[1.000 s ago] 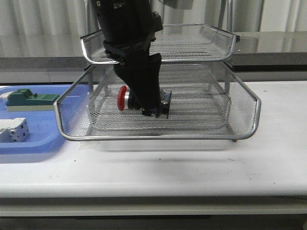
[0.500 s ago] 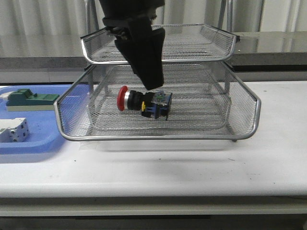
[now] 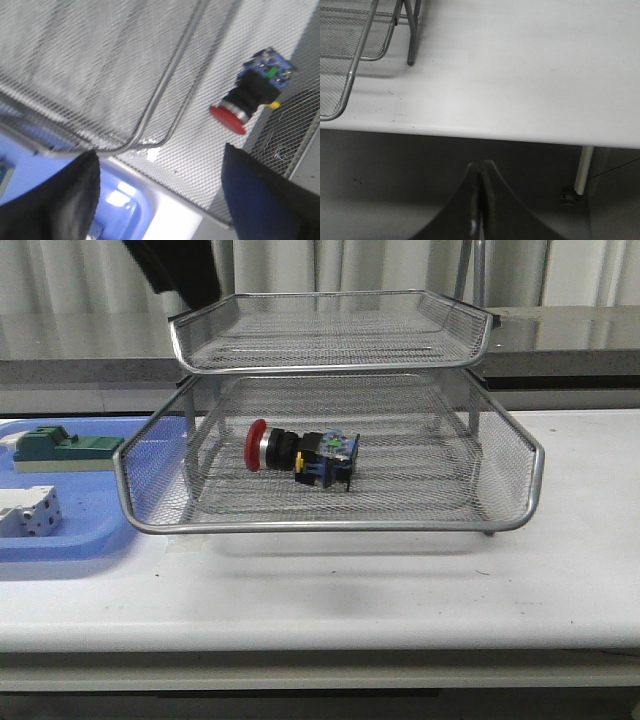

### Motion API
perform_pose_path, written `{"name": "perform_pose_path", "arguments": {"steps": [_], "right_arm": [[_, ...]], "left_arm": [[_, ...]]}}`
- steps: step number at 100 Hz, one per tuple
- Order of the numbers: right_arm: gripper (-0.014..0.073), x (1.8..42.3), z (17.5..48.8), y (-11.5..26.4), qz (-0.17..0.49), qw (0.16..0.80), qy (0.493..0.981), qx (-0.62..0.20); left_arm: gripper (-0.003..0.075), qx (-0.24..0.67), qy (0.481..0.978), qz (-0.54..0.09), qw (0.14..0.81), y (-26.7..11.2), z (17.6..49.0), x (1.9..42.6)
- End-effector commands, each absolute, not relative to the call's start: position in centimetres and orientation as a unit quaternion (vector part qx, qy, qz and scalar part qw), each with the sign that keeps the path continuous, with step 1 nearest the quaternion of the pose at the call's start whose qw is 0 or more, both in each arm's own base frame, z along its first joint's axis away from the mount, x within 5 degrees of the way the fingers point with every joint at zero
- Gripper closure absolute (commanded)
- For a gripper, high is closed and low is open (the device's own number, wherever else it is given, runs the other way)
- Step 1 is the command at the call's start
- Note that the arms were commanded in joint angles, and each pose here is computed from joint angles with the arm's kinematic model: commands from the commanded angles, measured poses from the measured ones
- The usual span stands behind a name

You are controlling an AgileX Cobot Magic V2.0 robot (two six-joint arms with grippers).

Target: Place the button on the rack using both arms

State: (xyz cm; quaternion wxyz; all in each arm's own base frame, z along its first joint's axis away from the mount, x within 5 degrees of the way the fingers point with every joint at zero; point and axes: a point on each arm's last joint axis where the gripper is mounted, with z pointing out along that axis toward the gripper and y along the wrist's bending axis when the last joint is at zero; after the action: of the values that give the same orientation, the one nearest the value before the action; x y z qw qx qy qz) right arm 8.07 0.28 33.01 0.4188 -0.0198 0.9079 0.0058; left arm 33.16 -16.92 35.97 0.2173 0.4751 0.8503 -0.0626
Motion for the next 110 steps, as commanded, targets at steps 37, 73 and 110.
{"name": "perform_pose_path", "arguments": {"steps": [37, 73, 110], "right_arm": [[0.0663, 8.3, 34.3, 0.2, 0.003, 0.455, 0.89, -0.02], [0.0663, 8.3, 34.3, 0.2, 0.003, 0.455, 0.89, -0.02], [0.0663, 8.3, 34.3, 0.2, 0.003, 0.455, 0.89, -0.02]], "left_arm": [[0.0228, 0.299, 0.89, -0.075, 0.337, -6.1, 39.7, 28.4], [0.0228, 0.189, 0.851, -0.054, 0.487, -3.7, 36.1, 22.1], [0.0228, 0.092, 0.779, -0.041, 0.619, -2.1, 32.3, 14.6]]}}
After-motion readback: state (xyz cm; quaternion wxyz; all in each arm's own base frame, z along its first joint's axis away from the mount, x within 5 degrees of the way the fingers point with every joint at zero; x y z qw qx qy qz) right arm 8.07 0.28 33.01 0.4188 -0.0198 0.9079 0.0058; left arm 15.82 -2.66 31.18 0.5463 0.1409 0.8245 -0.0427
